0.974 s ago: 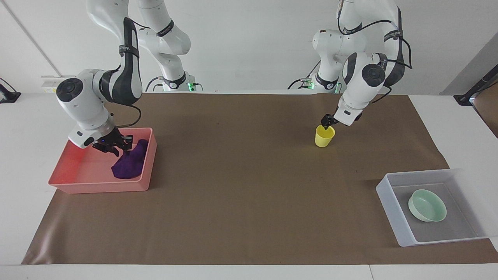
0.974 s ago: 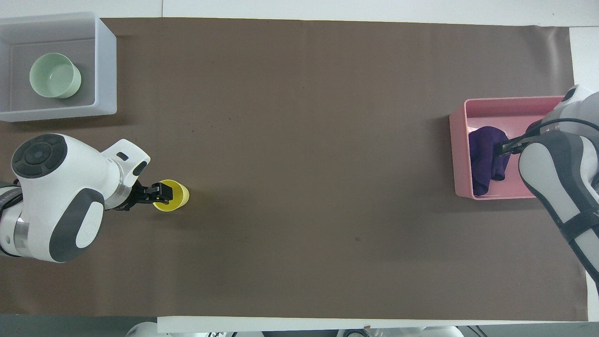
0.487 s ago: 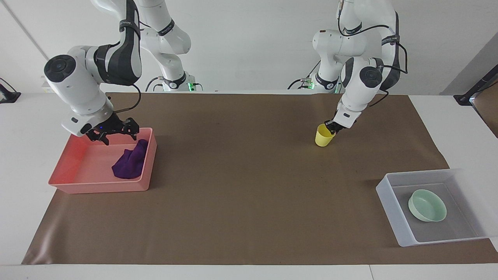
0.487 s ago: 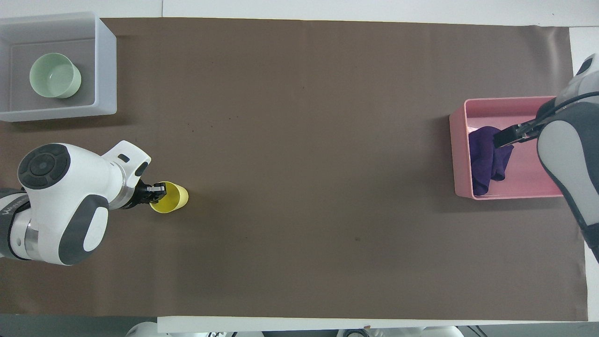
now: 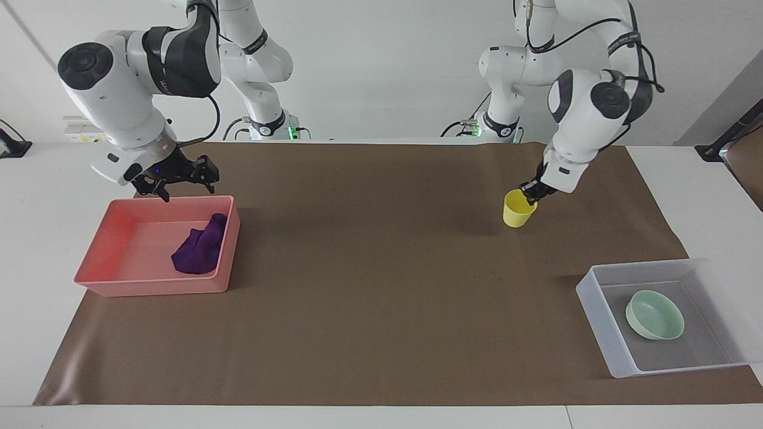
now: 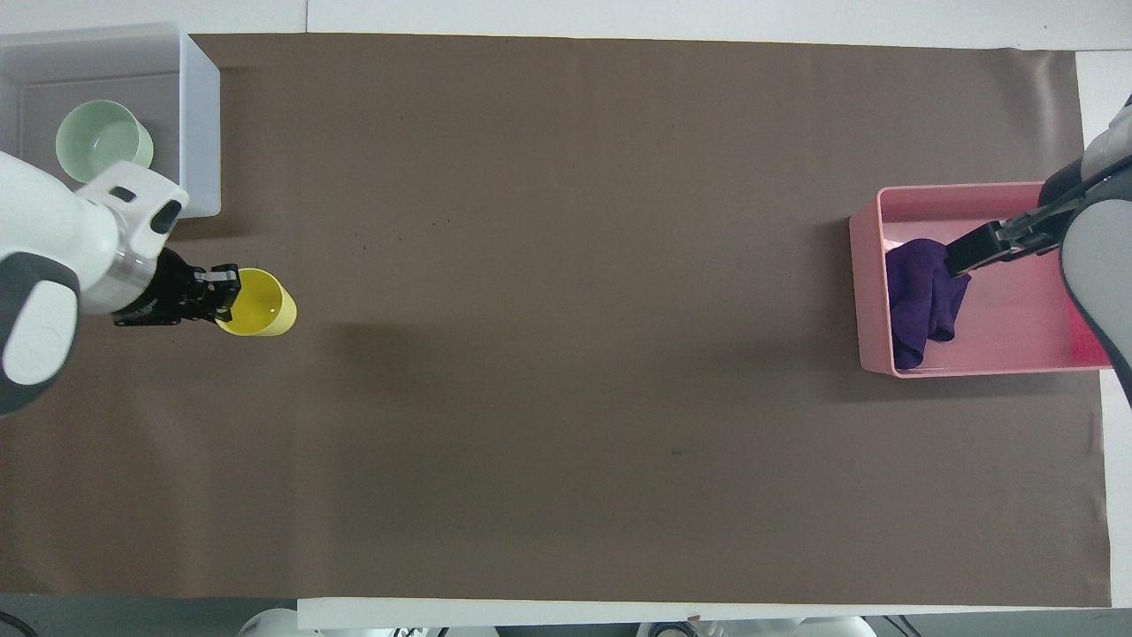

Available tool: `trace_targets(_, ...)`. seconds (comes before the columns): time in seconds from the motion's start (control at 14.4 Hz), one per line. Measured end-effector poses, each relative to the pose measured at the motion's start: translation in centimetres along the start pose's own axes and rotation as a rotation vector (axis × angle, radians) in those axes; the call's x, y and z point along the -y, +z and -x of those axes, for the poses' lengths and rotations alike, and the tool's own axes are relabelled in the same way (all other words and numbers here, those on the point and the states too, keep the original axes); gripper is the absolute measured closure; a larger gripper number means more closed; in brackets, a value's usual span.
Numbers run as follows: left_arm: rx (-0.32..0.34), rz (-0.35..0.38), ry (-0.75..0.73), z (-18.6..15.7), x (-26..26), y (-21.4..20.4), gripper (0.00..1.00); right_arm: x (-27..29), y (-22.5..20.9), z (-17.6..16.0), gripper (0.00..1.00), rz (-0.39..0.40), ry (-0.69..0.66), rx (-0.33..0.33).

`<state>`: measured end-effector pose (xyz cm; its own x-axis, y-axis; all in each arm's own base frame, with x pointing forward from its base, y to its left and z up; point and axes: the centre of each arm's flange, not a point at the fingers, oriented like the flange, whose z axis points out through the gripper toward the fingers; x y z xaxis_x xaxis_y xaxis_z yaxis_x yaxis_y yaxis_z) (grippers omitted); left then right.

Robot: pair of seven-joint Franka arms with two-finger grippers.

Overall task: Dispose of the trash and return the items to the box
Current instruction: 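Lift the yellow cup with the left gripper and carry it to the white bin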

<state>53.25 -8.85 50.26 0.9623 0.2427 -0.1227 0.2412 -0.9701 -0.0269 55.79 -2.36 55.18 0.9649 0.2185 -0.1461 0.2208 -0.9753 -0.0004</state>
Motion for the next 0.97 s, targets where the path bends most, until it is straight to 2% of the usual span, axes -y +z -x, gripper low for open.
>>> trace_targets(0.14, -0.039, 0.009, -0.064, -4.6, 2.7, -4.2, 0.96, 0.2, -0.9, 0.4, 0.01, -0.001, 0.0, 0.007)
trace_targets(0.28, -0.102, 0.029, -0.109, -9.7, 6.8, -4.9, 0.96, 0.2, -1.3, 1.1, 0.01, -0.006, 0.002, 0.028)
trace_targets(0.42, -0.183, 0.045, -0.148, -14.7, 12.2, -2.7, 0.96, 0.3, -2.0, 1.8, 0.01, -0.007, 0.005, 0.034)
trace_targets(0.56, -0.231, 0.049, -0.18, -18.1, 15.7, 0.7, 0.96, 0.4, -2.9, 2.6, 0.01, -0.006, 0.009, 0.027)
trace_targets(0.83, -0.279, 0.062, -0.184, -21.6, 15.5, 6.1, 0.96, 1.6, -4.3, 3.4, 0.01, -0.006, 0.018, 0.008)
trace_targets(0.97, -0.271, 0.061, -0.181, -22.1, 15.2, 7.6, 0.96, 2.4, -4.4, 3.2, 0.01, -0.016, 0.029, 0.006)
